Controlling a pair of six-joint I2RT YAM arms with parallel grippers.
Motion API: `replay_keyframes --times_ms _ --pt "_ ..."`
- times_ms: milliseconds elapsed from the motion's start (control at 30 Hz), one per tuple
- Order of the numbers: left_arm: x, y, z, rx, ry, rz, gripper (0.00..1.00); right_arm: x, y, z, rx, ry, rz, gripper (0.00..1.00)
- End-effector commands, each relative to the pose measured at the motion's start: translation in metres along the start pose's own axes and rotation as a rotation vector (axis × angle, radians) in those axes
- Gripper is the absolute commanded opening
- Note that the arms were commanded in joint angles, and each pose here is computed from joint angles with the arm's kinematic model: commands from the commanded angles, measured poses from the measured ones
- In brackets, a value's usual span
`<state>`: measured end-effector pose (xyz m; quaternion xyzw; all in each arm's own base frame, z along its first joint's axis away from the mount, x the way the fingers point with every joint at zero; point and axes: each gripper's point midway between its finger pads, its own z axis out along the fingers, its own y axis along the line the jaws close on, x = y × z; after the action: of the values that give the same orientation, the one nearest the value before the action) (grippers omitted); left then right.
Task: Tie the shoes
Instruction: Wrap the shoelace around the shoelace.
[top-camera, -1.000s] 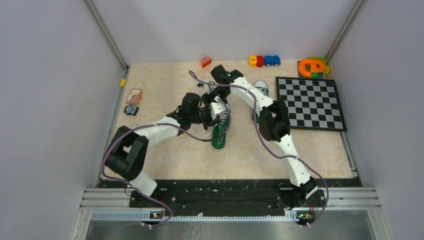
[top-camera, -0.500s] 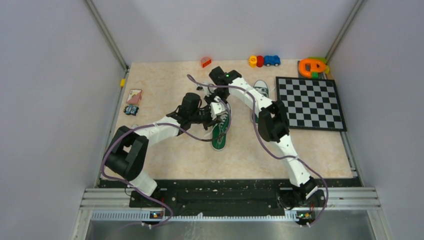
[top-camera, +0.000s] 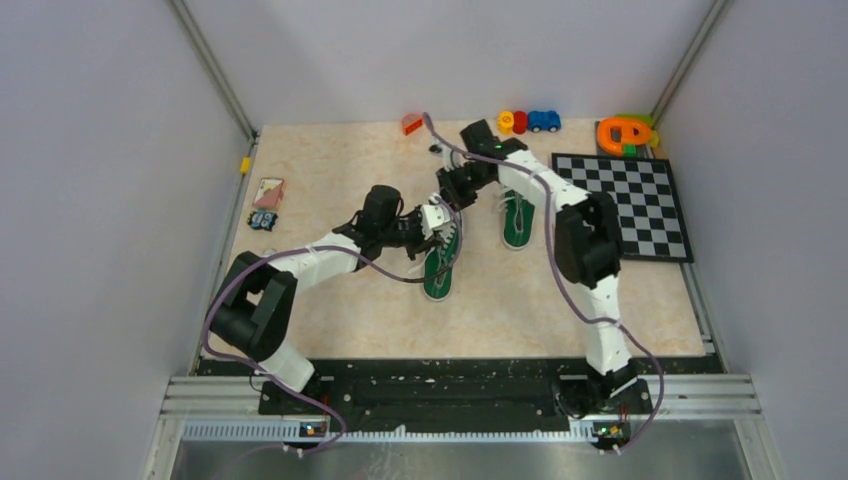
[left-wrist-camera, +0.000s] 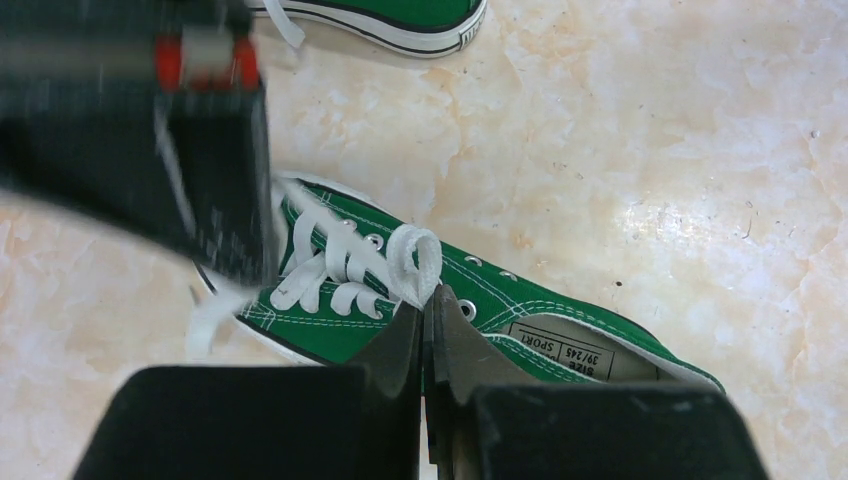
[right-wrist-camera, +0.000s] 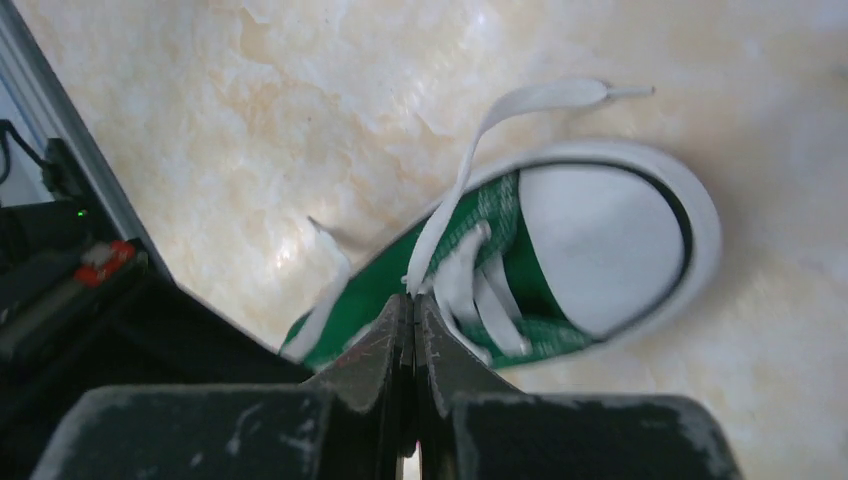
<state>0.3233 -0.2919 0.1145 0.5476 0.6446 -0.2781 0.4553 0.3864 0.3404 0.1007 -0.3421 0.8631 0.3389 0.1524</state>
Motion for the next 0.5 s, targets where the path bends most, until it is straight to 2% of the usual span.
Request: replay_keyframes --times_ms 0,300,467 --pt "-0.015 0.0 -0.004 0.002 -0.041 0.024 0.0 -0.039 0.018 -0.055 -0.076 -0.284 0.023 0.0" --pt "-0.012 0.003 -0.005 -0.009 -0.023 0.032 0.0 -0.017 0.016 -0.088 -0.119 -0.56 0.119 0.0" --pt "-0.009 0.003 -0.002 0.001 -0.011 0.024 0.0 -0.004 0.018 -0.091 -0.122 -0.61 0.127 0.0"
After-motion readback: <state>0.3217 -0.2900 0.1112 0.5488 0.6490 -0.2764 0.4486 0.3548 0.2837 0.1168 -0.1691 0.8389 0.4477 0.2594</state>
